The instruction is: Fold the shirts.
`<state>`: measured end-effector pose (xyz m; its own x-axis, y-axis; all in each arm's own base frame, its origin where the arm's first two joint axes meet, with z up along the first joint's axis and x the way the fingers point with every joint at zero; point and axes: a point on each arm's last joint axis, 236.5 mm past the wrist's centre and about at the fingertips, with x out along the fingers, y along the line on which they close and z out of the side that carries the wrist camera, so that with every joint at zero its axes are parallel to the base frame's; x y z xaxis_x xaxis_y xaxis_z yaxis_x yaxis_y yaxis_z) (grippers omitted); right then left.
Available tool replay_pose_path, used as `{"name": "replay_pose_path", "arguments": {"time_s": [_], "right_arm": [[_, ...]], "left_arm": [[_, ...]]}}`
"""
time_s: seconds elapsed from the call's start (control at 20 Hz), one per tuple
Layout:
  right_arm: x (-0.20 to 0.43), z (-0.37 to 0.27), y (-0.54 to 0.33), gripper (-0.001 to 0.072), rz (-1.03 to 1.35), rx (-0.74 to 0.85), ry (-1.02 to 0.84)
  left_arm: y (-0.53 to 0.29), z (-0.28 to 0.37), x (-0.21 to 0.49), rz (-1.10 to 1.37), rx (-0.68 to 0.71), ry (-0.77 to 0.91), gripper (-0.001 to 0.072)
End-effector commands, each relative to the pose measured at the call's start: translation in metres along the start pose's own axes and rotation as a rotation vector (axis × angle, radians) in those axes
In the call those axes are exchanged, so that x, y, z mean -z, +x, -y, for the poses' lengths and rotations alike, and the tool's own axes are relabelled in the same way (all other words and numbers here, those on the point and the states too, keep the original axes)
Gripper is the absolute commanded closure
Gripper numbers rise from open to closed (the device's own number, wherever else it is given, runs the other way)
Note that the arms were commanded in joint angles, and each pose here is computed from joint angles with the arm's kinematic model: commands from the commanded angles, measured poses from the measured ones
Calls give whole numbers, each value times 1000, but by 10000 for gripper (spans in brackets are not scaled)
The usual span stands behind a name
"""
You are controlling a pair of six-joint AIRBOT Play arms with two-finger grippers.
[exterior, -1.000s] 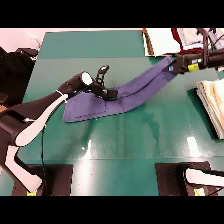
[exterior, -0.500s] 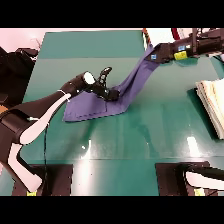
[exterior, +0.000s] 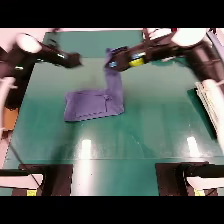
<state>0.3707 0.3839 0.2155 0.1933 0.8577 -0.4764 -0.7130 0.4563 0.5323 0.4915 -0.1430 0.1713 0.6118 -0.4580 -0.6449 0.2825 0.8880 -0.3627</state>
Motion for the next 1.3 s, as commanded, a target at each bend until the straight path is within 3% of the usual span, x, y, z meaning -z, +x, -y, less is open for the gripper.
{"name": "replay_pose_path", "arguments": {"time_s": [0.0,0.1,0.35,0.5,0.65,0.7,0.75,0.8,0.95,1.25], "right_arm": [[4,-42,100,655,11,-84,-51],[21,-61,146,321,-33,-143,-69],[57,-23,134,326,-155,-102,-4],[75,56,88,326,-188,55,77],[119,147,32,324,-248,232,270],[133,172,18,284,-254,271,349],[149,196,8,105,-258,301,435],[163,214,1,98,-263,324,512],[189,238,6,132,-251,289,692],[190,221,79,163,-204,157,769]], "left_arm": [[-115,-51,-42,205,-179,6,683],[-152,-60,-51,274,-221,-4,683],[-150,-53,-37,221,-204,0,683],[-138,-30,-33,199,-166,64,684],[-128,-2,-34,202,-118,111,683],[-124,6,-35,205,-105,129,683],[-120,11,-34,201,-94,147,683],[-116,17,-32,192,-83,159,683],[-103,22,-30,175,-64,165,683],[-85,20,-24,137,-39,138,683]]}}
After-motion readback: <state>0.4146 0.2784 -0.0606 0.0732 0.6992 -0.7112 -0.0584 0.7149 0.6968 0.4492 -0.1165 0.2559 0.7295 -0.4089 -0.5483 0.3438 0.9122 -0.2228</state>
